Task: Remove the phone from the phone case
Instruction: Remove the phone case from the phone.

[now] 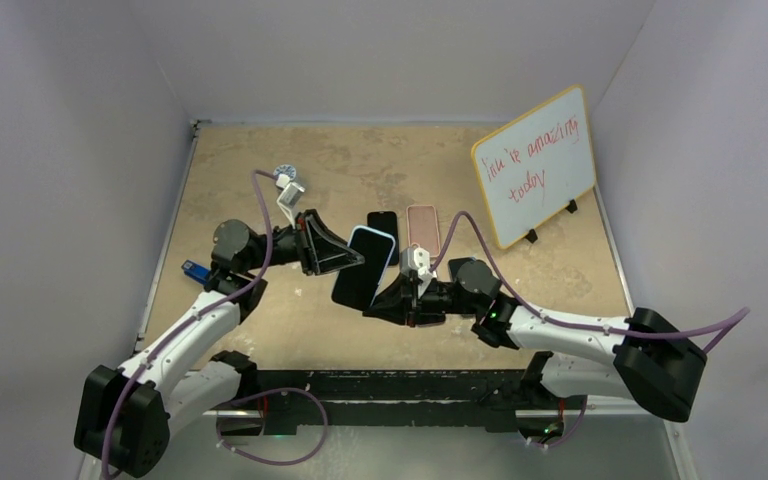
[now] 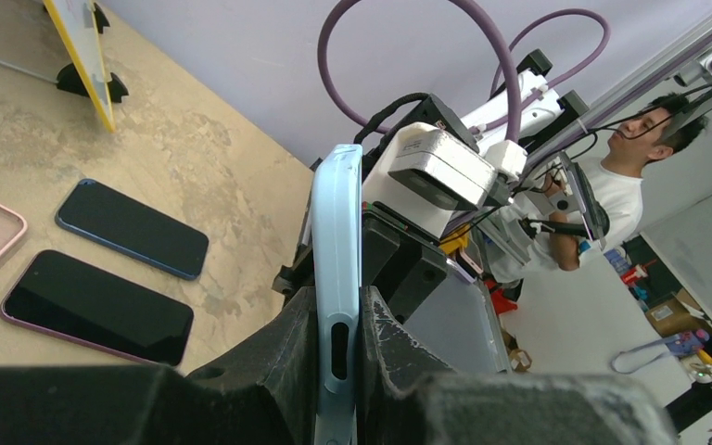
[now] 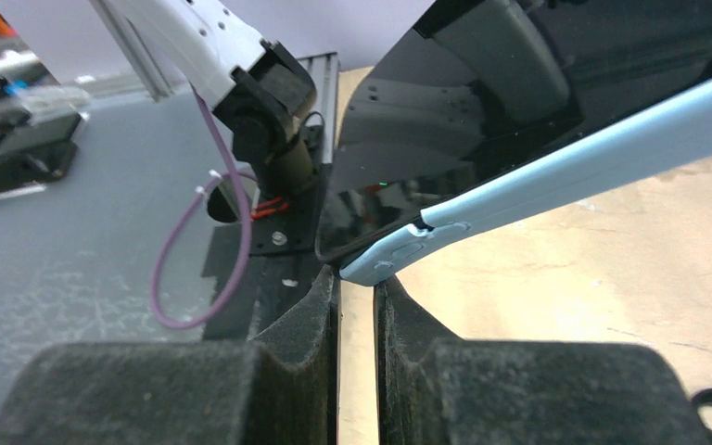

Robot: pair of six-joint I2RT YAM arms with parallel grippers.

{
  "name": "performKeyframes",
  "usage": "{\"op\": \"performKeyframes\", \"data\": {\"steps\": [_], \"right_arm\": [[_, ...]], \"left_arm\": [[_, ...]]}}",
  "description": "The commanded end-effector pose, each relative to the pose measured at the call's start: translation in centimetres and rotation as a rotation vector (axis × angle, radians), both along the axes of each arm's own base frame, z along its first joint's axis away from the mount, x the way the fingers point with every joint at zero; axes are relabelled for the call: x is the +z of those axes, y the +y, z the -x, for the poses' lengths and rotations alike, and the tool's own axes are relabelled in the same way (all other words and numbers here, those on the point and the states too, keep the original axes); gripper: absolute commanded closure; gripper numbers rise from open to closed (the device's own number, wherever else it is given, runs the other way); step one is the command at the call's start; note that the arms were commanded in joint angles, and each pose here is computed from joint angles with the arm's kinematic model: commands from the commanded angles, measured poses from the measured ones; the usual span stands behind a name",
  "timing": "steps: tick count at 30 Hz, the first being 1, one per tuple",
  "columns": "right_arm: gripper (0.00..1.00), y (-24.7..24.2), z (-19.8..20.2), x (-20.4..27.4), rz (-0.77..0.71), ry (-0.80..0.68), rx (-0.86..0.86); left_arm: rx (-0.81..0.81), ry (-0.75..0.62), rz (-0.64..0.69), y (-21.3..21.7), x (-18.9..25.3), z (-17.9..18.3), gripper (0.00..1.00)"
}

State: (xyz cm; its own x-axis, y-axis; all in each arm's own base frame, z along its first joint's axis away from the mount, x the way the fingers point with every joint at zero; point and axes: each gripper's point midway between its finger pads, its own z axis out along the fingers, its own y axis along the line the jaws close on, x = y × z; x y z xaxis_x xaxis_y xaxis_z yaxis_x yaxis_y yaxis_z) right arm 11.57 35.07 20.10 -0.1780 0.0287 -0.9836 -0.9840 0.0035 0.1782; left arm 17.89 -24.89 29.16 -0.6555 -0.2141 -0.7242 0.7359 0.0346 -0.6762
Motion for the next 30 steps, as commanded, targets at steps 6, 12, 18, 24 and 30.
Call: {"op": "performKeyframes", "data": {"steps": [6, 12, 18, 24, 30], "right_arm": [[1.0, 0.2, -3.5, 2.4, -0.007, -0.169, -0.137], [0.97, -0.4, -5.2, 3.0, -0.075, -0.026, -0.2], [0.92, -0.8, -5.2, 5.1, -0.206, 0.075, -0.203], [0.89, -0.8, -5.2, 7.1, -0.294, 0.135, -0.191], [0.89, -1.2, -6.1, 8.1, -0.342, 0.184, -0.236]], "left_arm": [[-0.043, 0.006, 0.048, 0.0, 2.1, 0.5, 1.0], [-0.071, 0.002, 0.061, 0.1, 2.0, 1.2, 1.0], [-0.067, 0.046, 0.063, 0.1, 0.6, 1.4, 1.0], [-0.068, 0.103, 0.056, -0.6, -1.3, 1.8, 1.0], [-0.077, 0.144, 0.039, -1.8, -3.3, 2.6, 1.0]]}}
